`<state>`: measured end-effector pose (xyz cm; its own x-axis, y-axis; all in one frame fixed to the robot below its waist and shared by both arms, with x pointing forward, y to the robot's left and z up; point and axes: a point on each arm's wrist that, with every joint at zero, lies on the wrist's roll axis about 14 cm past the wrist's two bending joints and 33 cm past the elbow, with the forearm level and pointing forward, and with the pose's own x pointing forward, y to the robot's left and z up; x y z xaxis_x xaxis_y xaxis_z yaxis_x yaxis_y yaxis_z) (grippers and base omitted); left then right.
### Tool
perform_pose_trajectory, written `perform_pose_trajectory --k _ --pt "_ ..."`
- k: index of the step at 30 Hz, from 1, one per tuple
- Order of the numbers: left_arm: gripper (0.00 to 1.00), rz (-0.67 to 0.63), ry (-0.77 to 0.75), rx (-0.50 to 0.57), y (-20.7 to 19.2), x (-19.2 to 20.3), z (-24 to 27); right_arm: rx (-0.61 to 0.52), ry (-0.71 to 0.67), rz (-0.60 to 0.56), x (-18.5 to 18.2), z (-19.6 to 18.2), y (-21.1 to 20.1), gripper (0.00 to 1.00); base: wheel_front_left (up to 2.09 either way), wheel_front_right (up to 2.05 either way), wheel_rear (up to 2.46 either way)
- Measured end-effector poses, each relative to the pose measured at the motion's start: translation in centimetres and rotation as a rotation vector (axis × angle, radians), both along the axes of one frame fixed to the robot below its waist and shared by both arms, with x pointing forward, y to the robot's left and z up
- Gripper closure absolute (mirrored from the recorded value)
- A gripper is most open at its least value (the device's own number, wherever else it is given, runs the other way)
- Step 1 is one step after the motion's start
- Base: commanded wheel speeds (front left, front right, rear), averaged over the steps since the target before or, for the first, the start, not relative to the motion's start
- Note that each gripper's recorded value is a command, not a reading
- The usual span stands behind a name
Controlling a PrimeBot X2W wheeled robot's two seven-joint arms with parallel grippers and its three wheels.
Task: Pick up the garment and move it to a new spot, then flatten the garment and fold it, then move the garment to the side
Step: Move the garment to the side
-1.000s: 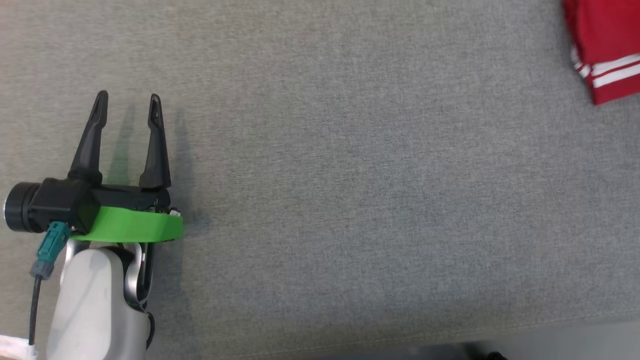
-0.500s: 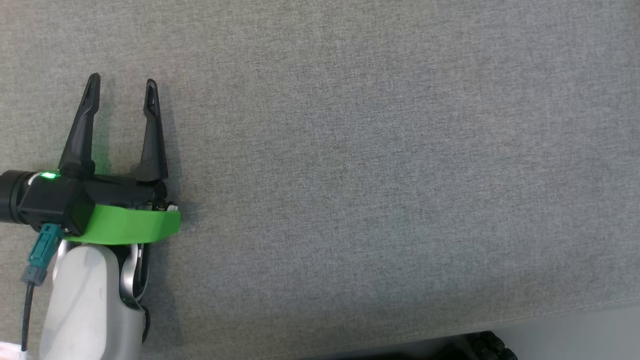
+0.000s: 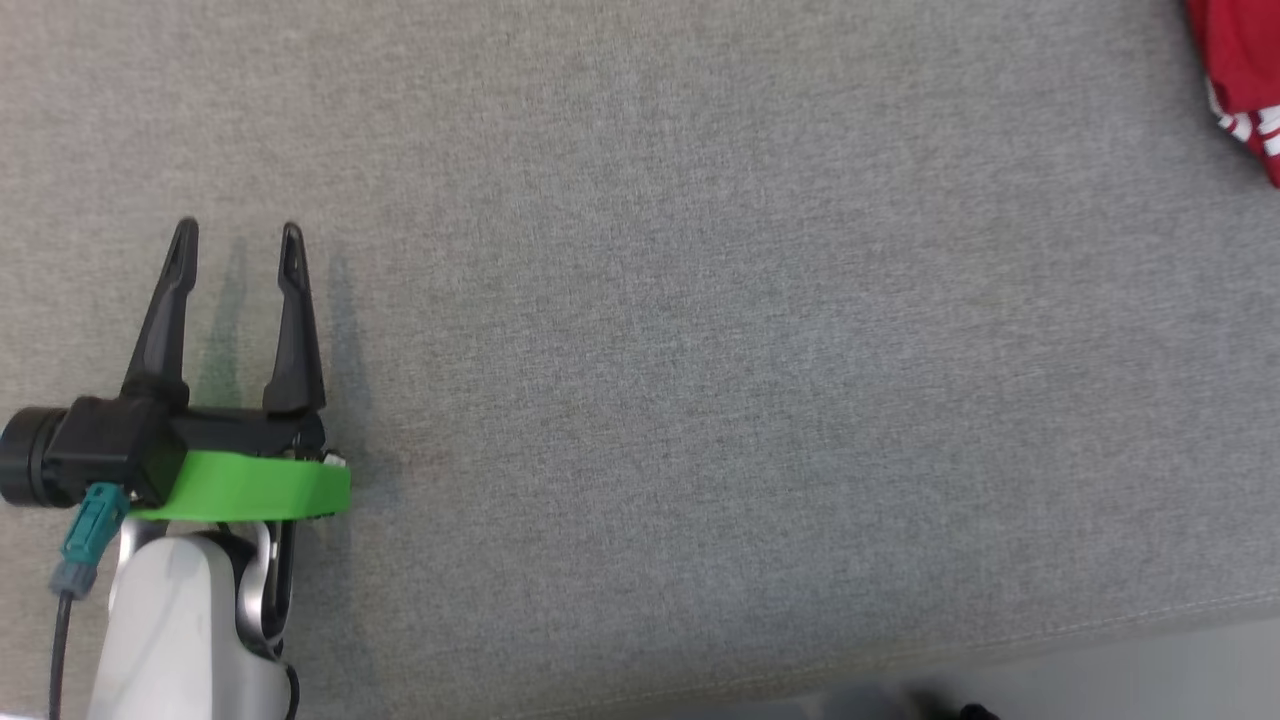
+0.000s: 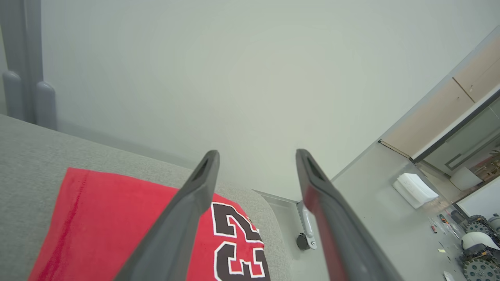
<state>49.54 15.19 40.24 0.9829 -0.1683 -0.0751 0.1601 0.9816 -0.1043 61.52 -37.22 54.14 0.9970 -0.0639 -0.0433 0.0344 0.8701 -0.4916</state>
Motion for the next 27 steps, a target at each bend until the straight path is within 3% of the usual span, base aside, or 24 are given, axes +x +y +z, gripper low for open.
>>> perform_pose_trajectory --k 6,12,27 --pt "0.0 0.056 -0.007 0.006 1.7 -2.4 1.9 0.105 -0.097 0.163 -2.0 1.4 7.0 0.0 0.0 0.0 0.0" --pt "0.0 0.102 -0.029 0.007 3.1 -4.8 3.9 0.233 -0.152 0.242 -5.8 2.0 11.8 0.0 0.0 0.0 0.0" --pt "0.0 0.16 -0.1 0.002 4.8 -8.5 7.8 0.508 -0.146 0.254 -16.6 -1.3 18.2 0.0 0.0 0.0 0.0"
